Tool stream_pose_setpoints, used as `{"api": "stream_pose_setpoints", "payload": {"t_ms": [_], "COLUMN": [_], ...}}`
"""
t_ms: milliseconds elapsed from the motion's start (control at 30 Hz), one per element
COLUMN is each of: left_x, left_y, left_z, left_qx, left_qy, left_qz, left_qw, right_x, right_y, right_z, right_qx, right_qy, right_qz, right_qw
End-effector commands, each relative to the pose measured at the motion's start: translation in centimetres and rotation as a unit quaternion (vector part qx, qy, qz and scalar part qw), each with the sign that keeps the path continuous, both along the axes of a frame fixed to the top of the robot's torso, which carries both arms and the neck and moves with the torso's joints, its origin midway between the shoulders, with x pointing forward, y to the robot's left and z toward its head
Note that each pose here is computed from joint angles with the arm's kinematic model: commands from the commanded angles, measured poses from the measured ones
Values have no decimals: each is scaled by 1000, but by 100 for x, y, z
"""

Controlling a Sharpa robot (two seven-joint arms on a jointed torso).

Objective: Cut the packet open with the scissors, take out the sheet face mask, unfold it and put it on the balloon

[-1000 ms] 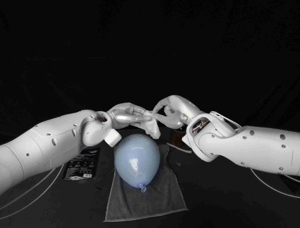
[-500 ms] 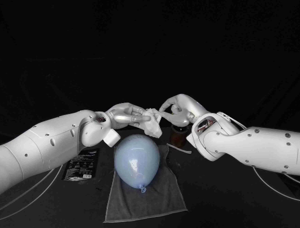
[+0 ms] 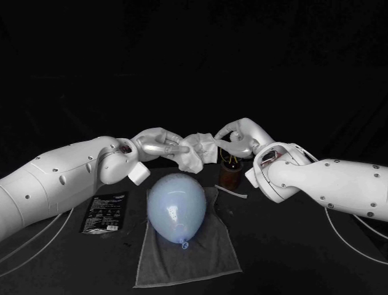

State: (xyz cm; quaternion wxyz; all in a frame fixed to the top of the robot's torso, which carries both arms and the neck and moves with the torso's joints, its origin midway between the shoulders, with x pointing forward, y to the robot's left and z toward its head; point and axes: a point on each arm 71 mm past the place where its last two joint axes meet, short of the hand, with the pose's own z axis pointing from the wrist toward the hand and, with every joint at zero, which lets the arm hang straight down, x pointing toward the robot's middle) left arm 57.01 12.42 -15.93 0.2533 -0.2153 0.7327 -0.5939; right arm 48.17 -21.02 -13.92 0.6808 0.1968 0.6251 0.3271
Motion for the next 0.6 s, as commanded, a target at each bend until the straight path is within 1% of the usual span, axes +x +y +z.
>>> {"api": "stream_pose_setpoints", "payload": {"t_ms": [33, 367, 500, 600], "left_x": [34, 141, 158, 161], "left_y": [18, 87, 92, 97], "left_z": [68, 342, 398, 411], "left_qx": [36, 77, 96, 110], "left_qy": [-33, -73, -82, -85], "left_qz": [0, 1, -6, -14], "left_qw": [999, 994, 992, 990], "right_x": [23, 94, 110, 116], "right_y": [-32, -78, -78, -79], "right_z": [12, 65, 87, 101], "right_qx": [26, 37, 40, 41], "right_qy": [8, 11, 13, 13], "right_qz": [-7, -10, -7, -5], "right_qw": [1000, 999, 999, 999]}}
